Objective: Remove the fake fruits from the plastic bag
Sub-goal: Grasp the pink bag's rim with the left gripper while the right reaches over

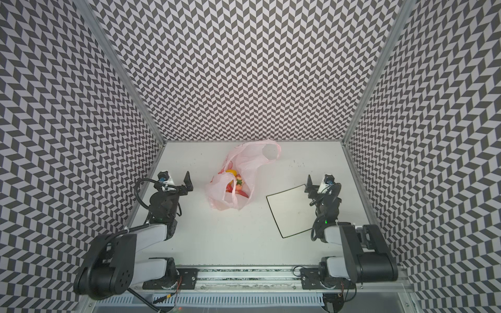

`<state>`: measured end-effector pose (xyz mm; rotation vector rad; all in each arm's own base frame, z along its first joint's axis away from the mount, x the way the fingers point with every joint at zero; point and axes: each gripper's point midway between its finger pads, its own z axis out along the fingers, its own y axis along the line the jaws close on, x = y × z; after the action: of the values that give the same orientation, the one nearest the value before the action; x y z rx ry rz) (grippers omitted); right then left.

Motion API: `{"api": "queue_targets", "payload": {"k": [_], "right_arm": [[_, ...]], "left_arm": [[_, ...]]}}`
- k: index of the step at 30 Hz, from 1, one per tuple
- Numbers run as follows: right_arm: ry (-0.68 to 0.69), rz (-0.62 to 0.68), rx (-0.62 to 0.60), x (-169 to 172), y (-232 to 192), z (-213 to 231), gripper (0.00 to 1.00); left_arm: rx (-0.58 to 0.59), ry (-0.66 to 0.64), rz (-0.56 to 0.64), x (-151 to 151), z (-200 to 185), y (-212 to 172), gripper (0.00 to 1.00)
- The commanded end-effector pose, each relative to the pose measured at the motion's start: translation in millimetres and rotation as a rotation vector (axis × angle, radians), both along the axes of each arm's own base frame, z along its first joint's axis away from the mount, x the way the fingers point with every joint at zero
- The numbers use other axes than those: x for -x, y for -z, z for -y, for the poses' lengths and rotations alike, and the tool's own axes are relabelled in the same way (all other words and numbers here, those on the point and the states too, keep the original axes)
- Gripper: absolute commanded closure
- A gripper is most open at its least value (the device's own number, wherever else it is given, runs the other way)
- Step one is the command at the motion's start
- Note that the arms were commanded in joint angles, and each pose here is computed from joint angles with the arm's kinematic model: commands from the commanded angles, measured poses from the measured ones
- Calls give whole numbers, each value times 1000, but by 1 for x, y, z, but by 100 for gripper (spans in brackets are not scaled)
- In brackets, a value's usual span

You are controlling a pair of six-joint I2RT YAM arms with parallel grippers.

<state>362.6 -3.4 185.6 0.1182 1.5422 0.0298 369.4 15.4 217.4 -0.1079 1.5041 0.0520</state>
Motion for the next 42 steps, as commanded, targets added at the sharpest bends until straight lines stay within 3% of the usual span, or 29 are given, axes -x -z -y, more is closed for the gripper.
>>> {"api": "queue_targets", "payload": {"k": [1, 4, 7, 12, 15, 18, 20, 24, 29, 35, 38, 42], "right_arm": [[-2, -49, -84, -6, -20, 0, 9], [-8, -117, -216, -8, -32, -2, 3], [-118, -170, -279, -6, -44, -22, 2], [-258, -246, -409, 4, -60, -49, 9], [-326, -318, -479, 11, -64, -64, 12], [-361, -368, -473, 13, -68, -71, 12], [-359, -380, -449, 10, -77, -71, 12], [-341, -408, -413, 3, -88, -68, 12], [-312, -400, -408, 2, -91, -63, 11], [-324, -395, -440, -1, -95, -66, 12], [-338, -402, -443, -1, -95, -68, 12], [-376, -410, -445, -1, -96, -75, 17]], "left_arm": [[34, -10, -43, -3, -3, -17, 2], [114, 73, -61, -2, 12, -44, 3], [230, 197, -66, 5, 35, -75, 4], [443, 492, -114, 31, 97, -140, 8], [470, 635, -152, 54, 142, -171, 7], [505, 744, -314, 69, 185, -171, 5], [486, 794, -485, 77, 211, -160, 7], [368, 791, -712, 102, 245, -144, 6], [332, 780, -822, 135, 268, -135, 4], [274, 726, -928, 157, 286, -99, 3], [251, 676, -929, 157, 287, -86, 11], [277, 622, -849, 142, 283, -95, 45]]}}
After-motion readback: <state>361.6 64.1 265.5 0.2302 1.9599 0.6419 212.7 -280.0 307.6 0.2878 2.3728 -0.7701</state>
